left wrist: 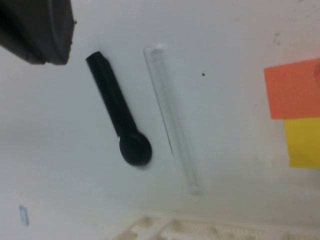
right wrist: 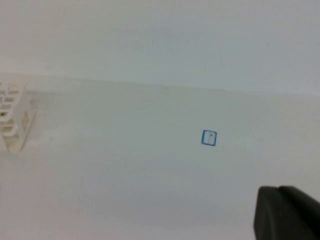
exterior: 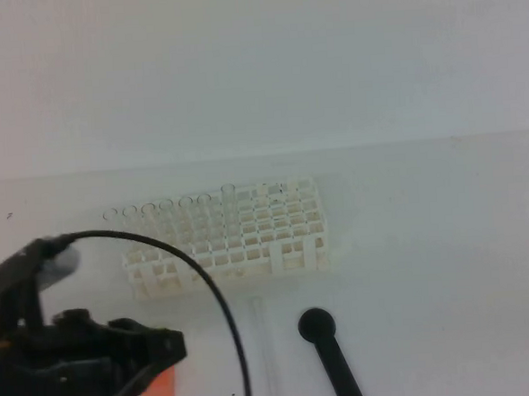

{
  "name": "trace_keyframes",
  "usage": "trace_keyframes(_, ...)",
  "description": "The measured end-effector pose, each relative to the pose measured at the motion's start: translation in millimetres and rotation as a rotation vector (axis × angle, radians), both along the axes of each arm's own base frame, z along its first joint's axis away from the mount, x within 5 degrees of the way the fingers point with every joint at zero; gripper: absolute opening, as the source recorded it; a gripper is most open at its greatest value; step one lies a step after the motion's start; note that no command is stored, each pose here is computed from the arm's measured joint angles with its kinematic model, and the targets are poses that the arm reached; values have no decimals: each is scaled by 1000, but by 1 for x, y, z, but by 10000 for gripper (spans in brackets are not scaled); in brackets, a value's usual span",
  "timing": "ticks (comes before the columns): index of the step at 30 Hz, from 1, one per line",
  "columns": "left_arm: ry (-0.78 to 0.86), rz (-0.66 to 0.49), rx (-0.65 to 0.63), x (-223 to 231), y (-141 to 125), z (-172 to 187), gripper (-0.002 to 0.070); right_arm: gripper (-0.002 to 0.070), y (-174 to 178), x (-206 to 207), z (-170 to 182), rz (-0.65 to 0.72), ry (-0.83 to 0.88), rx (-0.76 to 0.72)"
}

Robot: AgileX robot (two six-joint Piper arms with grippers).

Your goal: Place the test tubes

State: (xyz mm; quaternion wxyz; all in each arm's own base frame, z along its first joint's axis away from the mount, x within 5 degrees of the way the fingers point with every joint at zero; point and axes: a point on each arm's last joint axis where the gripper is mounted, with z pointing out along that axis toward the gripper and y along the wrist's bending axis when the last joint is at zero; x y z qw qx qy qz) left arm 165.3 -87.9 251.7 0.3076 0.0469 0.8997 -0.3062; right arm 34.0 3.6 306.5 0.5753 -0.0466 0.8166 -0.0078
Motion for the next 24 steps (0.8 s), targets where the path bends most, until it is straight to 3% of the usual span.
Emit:
trace_keyframes(5,3,-155,90,1,-52,-17,-1,-1,1,0,-2,-4,18,31)
trace_keyframes(10,-7,-129,105,7,-80,-27,-1,-1,1,-1,-4,-3,42,38)
trace_keyframes(16,8,-123,183,21,-91,-43,-1,-1,1,-2,-7,-1,76,40)
trace_keyframes(21,-82,-166,243,35,-98,-42,-1,-1,1,-3,-7,-1,80,40)
trace_keyframes(24,-29,-179,268,39,-103,-41,-1,-1,1,-3,-7,-1,83,40)
